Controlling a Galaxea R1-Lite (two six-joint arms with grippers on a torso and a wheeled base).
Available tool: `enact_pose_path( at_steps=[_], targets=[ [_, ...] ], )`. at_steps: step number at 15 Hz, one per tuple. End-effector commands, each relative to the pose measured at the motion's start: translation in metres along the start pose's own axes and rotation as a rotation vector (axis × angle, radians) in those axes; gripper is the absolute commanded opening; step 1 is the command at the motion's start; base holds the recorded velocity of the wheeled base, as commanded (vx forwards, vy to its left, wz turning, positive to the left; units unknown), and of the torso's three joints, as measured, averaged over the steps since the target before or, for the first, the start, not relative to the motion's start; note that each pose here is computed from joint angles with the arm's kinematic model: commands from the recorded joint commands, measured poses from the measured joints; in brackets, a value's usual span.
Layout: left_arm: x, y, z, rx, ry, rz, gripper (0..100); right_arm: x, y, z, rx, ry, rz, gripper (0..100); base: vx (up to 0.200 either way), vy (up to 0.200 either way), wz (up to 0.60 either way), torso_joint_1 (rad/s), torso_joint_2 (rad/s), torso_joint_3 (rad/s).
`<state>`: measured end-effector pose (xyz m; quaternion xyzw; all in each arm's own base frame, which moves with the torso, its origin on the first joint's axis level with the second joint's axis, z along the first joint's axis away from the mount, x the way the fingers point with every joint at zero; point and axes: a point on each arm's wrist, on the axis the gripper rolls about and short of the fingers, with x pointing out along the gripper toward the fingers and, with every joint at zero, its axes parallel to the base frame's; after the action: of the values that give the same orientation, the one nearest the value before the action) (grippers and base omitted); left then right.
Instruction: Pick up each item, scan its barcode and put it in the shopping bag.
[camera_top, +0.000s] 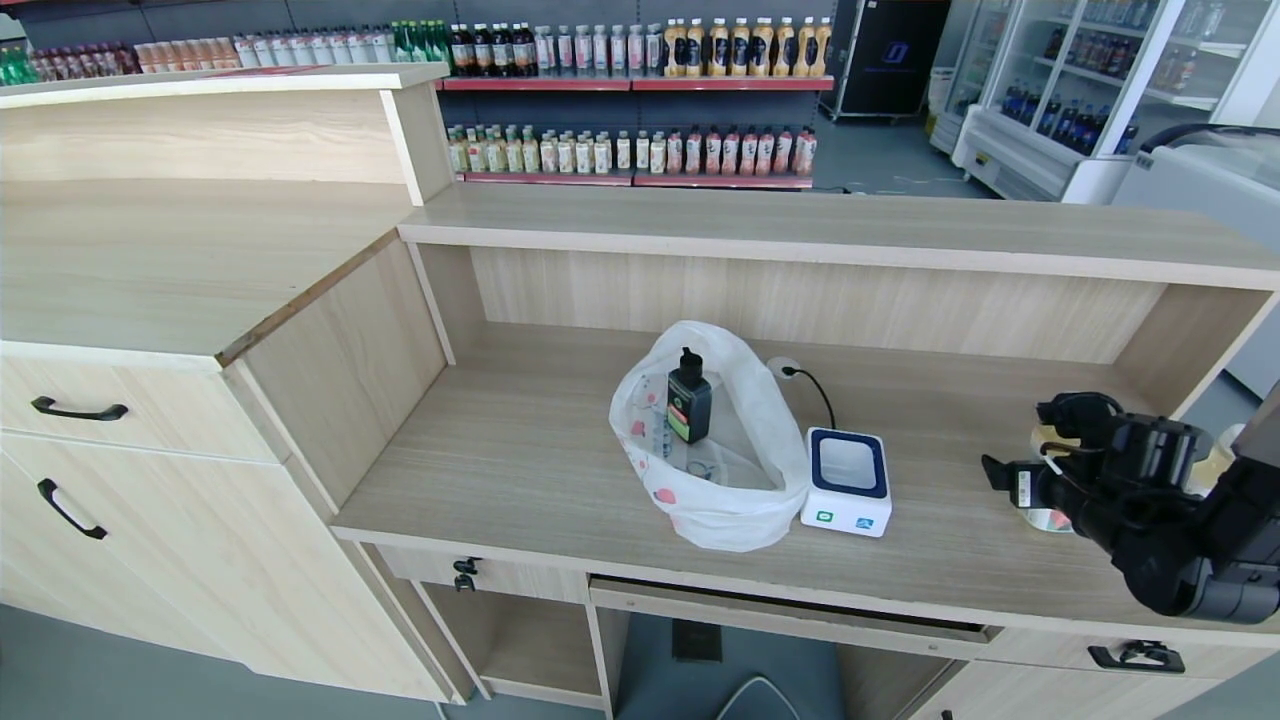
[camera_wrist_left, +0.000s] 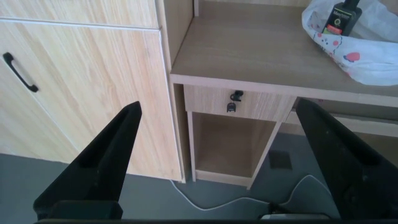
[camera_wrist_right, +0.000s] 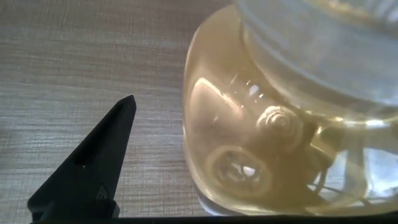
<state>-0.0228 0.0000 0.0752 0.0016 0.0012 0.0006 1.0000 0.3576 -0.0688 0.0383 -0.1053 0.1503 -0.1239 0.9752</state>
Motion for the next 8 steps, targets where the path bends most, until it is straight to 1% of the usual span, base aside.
enact_pose_path(
  at_steps=[1, 2, 8],
  targets=[
    [0.0001, 0.0, 0.0, 0.0, 0.002, 0.0, 100, 0.001, -0.0001, -0.0013, 0.001, 0.002, 0.002, 100, 0.0, 0.0, 0.0, 0.0, 0.0, 0.0],
    [0.0001, 0.0, 0.0, 0.0, 0.002, 0.0, 100, 0.001, 0.0001, -0.0013, 0.001, 0.0, 0.011, 0, 0.0, 0.0, 0.0, 0.0, 0.0, 0.0],
    [0.0001, 0.0, 0.0, 0.0, 0.002, 0.0, 100, 0.0047, -0.0011, 0.0038, 0.01, -0.025, 0.013, 0, 0.0, 0.0, 0.0, 0.0, 0.0, 0.0]
  ],
)
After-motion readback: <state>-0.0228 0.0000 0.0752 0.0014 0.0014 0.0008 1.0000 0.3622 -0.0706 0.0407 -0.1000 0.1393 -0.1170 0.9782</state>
